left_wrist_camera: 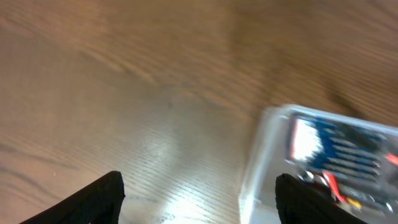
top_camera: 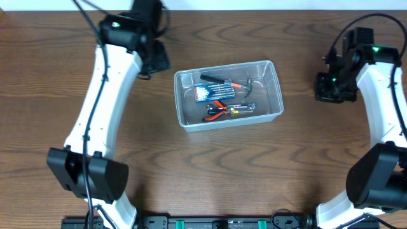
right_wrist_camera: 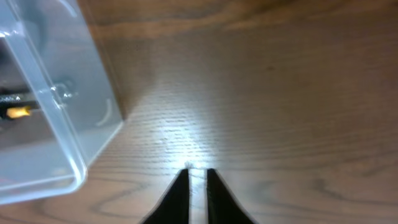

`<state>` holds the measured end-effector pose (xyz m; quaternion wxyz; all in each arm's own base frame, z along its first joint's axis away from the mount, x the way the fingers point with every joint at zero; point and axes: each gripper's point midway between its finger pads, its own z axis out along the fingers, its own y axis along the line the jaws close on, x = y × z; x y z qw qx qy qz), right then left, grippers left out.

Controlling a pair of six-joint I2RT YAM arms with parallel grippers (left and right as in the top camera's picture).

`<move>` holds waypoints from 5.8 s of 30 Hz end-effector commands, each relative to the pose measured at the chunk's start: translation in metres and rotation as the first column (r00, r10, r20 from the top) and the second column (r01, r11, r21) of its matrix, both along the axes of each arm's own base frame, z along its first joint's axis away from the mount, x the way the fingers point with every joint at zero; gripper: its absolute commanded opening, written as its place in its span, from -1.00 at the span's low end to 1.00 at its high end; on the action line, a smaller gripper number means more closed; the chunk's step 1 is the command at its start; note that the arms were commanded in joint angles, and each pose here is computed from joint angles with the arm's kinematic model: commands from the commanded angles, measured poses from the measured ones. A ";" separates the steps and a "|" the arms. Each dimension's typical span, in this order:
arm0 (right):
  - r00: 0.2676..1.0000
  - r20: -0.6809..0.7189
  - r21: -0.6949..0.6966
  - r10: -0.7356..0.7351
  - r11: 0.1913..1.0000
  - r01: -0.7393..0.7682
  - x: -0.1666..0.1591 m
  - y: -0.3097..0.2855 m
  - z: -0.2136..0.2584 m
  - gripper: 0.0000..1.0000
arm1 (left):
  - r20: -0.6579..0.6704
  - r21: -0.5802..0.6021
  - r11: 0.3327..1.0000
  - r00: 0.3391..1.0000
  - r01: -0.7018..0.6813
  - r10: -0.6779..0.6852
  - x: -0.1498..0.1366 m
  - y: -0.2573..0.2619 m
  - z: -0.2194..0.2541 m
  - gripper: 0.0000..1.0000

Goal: Pack container

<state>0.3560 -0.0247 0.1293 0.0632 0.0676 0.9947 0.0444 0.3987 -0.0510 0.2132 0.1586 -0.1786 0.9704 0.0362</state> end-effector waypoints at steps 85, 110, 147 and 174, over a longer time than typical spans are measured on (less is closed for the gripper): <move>0.902 -0.041 0.257 0.430 0.877 -0.406 -0.025 0.100 -0.041 -0.93 | -0.153 -0.312 0.939 0.968 0.143 -0.198 0.012 -0.030 -0.154 0.53; 0.882 -0.049 0.214 0.468 0.868 -0.449 -0.026 0.107 -0.043 -0.85 | -0.105 -0.298 0.942 0.975 0.156 -0.195 0.024 -0.029 -0.153 0.52; 0.850 0.524 -0.151 0.046 0.988 0.039 0.012 0.010 0.157 0.99 | 0.342 0.107 0.981 0.921 0.160 -0.188 -0.111 0.060 0.072 0.97; 0.807 0.589 -0.126 -0.052 0.980 0.155 -0.136 0.022 0.054 0.99 | 0.683 0.222 0.954 0.666 0.202 -0.300 -0.209 0.054 0.045 0.97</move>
